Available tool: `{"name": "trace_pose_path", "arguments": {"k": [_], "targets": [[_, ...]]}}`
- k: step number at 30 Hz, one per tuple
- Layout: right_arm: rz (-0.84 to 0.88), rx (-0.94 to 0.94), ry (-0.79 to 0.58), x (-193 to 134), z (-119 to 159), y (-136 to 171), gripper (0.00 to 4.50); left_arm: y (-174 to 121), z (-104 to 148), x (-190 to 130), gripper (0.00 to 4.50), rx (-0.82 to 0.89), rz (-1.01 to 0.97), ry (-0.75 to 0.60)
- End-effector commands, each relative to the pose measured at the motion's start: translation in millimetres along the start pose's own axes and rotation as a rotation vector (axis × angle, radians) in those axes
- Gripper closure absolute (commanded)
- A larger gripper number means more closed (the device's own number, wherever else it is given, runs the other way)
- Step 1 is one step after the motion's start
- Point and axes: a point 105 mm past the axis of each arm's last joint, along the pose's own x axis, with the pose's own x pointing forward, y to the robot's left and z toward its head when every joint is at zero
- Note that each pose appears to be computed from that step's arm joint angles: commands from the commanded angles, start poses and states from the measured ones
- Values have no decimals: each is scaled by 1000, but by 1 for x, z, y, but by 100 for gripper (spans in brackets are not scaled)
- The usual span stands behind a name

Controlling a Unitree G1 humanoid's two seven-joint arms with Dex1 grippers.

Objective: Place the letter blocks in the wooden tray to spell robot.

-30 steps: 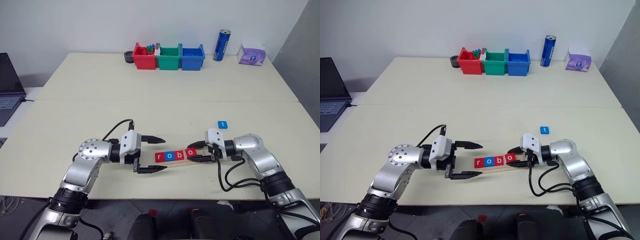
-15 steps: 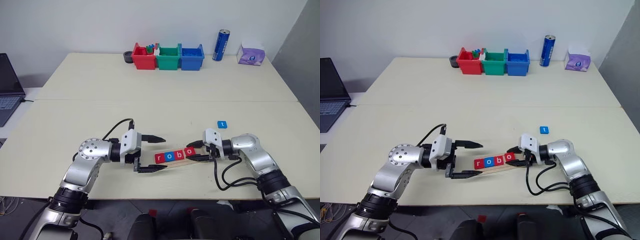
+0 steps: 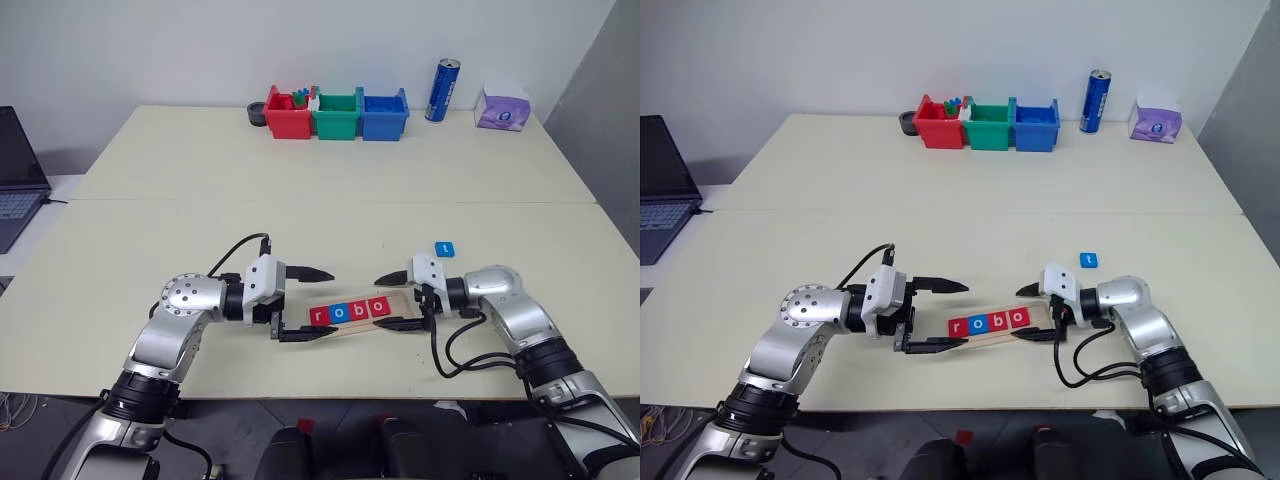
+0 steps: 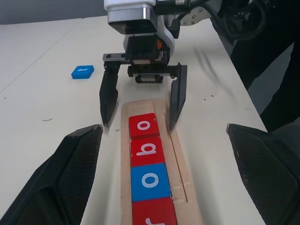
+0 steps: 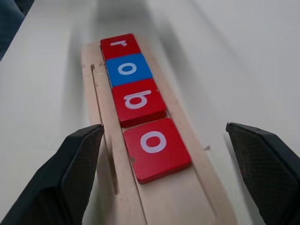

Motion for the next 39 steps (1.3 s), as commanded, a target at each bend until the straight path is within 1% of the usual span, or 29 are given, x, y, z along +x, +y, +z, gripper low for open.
{"name": "trace_pose_path", "arguments": {"k": [1, 4, 10, 14, 15, 16, 18, 19, 21, 23, 25, 27, 30, 31, 32, 37, 39], "targets": [[-57, -40, -43, -18, 20, -13, 3, 2, 8, 3, 0, 37, -9, -17], [-112, -1, -39, -33, 16, -21, 59, 3, 9, 4, 0, 39, -7, -20], [-289, 47, -44, -66, 13, -40, 278, 13, 21, 15, 0, 44, 51, -79], [-509, 44, -39, -86, 11, -54, 426, 23, 27, 30, 0, 37, 149, -120], [-586, 45, -28, -91, 9, -58, 446, 24, 27, 34, 0, 34, 166, -125], [-660, 47, -12, -95, 7, -62, 446, 24, 27, 36, 0, 29, 179, -128], [-751, 79, -11, -99, 4, -63, 446, 24, 26, 40, 0, 21, 199, -136], [-816, 103, 4, -102, 0, -64, 428, 23, 26, 42, 0, 15, 205, -141], [-877, 145, 14, -101, -5, -58, 386, 21, 26, 43, 0, 8, 212, -146], [-939, 199, 12, -98, -7, -53, 321, 21, 24, 43, 0, 5, 216, -145], [-990, 253, 5, -94, -7, -50, 240, 22, 23, 42, 0, 4, 219, -141], [-1032, 290, 3, -90, -6, -49, 172, 24, 23, 41, 0, 7, 224, -138], [-1097, 338, 10, -85, -8, -50, 60, 27, 23, 40, 0, 13, 232, -134], [-1145, 349, 28, -85, -10, -53, 24, 28, 23, 40, 0, 16, 235, -132], [-1184, 364, 40, -86, -13, -55, 5, 29, 23, 40, 0, 17, 237, -131], [-1258, 499, 23, -80, -21, -61, 5, 30, 23, 42, 0, 17, 241, -135], [-1273, 526, 23, -79, -24, -63, 5, 30, 23, 42, 0, 17, 243, -136]]}}
